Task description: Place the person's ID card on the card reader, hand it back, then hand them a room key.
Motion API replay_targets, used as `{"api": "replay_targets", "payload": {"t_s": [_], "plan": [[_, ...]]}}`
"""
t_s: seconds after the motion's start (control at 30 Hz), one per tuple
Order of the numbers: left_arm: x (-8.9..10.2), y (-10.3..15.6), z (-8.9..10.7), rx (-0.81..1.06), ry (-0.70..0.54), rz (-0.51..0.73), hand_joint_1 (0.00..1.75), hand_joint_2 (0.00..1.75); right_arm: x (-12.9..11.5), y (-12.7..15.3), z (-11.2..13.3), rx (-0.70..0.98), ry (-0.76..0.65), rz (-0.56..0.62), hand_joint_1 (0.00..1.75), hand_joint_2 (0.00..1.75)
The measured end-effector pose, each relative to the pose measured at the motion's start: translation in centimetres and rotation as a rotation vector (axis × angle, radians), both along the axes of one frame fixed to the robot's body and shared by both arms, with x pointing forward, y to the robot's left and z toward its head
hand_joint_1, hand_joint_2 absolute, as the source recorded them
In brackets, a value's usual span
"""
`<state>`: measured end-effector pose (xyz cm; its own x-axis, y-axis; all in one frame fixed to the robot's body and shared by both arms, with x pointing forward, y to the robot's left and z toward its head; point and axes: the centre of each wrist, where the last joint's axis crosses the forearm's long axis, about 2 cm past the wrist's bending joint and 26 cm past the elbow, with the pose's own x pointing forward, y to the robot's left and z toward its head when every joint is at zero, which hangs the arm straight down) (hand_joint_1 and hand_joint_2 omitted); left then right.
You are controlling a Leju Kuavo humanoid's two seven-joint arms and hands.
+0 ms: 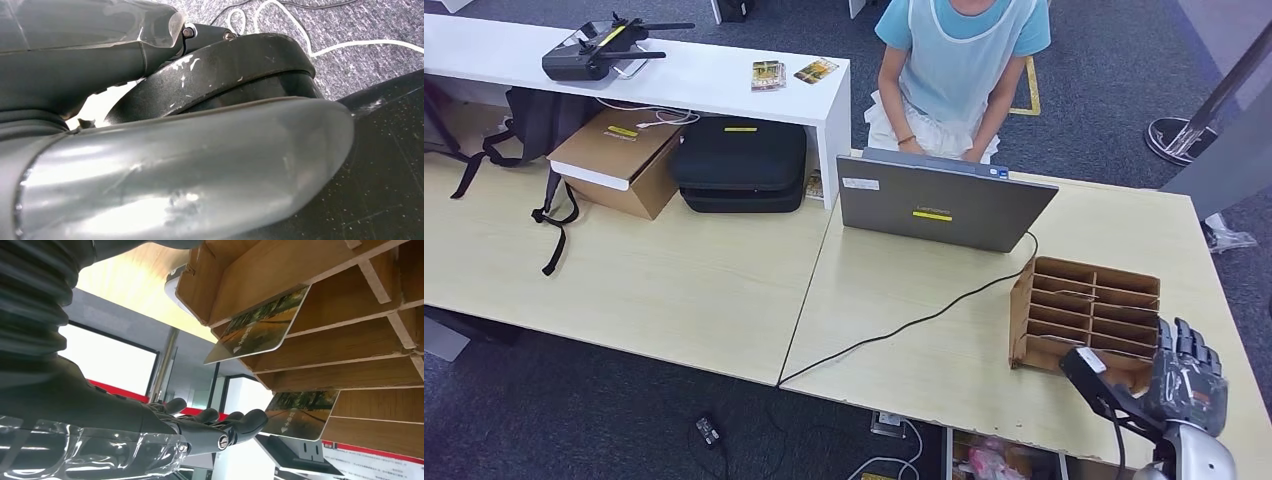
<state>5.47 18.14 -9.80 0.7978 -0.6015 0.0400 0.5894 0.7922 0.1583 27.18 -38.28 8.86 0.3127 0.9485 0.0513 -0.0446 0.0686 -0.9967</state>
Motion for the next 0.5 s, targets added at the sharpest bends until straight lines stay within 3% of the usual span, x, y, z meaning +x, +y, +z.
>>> {"api": "replay_targets", "payload": {"t_s": [0.2,0.27,0.33,0.37,0.43,0.5], "plan": [[0.00,0.01,0.00,-0.001,0.001,0.005,0.00,0.00,0.00,0.06,-0.03,0.001,0.006,0.002,0.11,1.75],[-0.01,0.04,-0.01,-0.002,0.004,0.017,0.00,0.00,0.02,0.11,-0.05,0.001,0.014,0.004,0.48,1.75],[-0.02,0.07,-0.02,-0.004,0.007,0.030,0.00,0.00,0.05,0.16,-0.07,-0.001,0.020,0.009,1.20,1.75],[-0.02,0.08,-0.02,-0.005,0.007,0.034,0.00,0.00,0.08,0.17,-0.07,-0.001,0.022,0.011,1.45,1.75],[-0.03,0.09,-0.02,-0.005,0.008,0.039,0.00,0.00,0.18,0.17,-0.07,0.000,0.027,0.014,1.68,1.75],[-0.03,0.11,-0.03,-0.006,0.010,0.045,0.00,0.00,0.29,0.14,-0.06,0.002,0.032,0.016,1.70,1.75]]}}
